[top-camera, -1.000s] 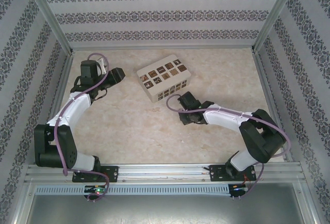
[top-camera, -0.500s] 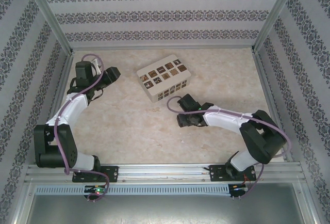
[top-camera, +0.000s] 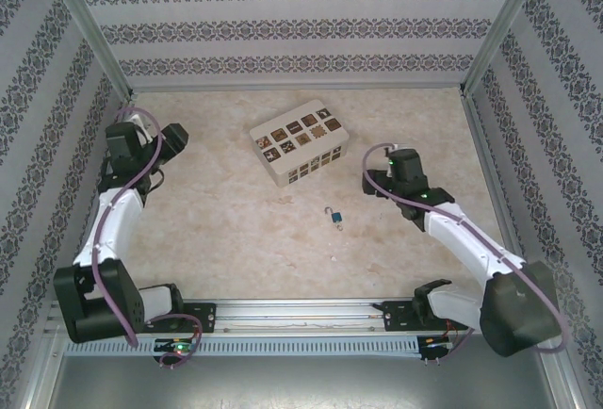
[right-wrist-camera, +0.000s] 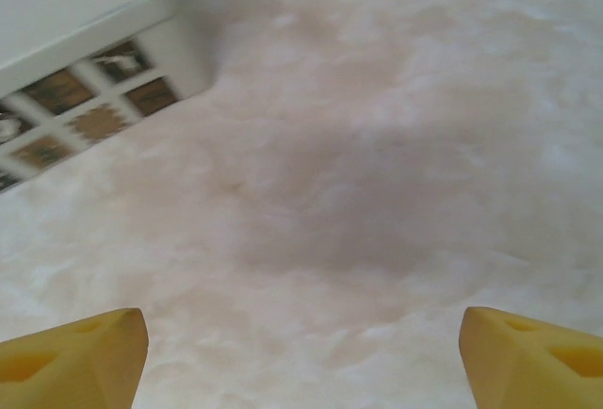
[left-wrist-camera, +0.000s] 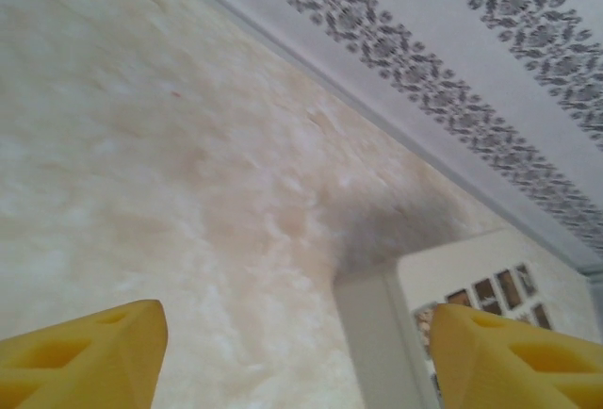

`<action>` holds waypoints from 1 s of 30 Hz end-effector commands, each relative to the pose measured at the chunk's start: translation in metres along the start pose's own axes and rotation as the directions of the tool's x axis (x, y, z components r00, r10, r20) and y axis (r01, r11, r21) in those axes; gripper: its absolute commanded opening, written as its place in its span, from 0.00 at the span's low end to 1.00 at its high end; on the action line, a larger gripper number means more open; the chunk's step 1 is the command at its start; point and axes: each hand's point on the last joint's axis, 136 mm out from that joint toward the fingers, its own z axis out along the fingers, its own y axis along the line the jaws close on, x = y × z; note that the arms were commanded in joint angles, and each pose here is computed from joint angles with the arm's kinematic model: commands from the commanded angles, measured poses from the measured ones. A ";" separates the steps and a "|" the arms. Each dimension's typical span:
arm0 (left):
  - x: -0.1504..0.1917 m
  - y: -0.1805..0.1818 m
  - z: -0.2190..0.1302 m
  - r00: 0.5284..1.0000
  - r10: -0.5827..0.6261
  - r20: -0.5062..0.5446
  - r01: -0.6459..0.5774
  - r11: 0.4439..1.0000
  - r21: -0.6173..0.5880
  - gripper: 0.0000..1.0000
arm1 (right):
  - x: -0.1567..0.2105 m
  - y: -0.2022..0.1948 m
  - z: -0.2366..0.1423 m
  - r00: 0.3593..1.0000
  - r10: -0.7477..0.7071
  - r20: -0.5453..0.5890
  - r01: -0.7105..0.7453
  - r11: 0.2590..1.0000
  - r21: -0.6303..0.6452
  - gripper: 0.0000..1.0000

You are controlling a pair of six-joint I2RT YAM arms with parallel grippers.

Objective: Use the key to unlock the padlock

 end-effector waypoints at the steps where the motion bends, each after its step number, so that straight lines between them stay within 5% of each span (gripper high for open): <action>1: -0.006 0.029 -0.023 0.992 0.104 0.068 -0.091 0.981 -0.170 0.84 | -0.010 -0.036 -0.002 0.992 0.062 0.113 -0.070 0.995 0.071 0.92; 5: -0.011 0.046 -0.045 0.967 0.183 0.177 -0.132 0.955 -0.266 0.98 | -0.017 -0.072 -0.008 0.973 0.103 0.207 -0.135 0.980 0.143 0.98; 9: -0.010 0.057 -0.057 0.945 0.216 0.246 -0.133 0.940 -0.314 0.99 | -0.022 -0.091 -0.005 0.958 0.085 0.275 -0.141 0.972 0.189 0.98; 30: 0.046 0.109 -0.003 0.972 0.226 0.059 -0.189 0.908 -0.373 0.99 | -0.031 -0.082 0.044 0.860 -0.030 0.510 -0.025 0.995 0.100 0.98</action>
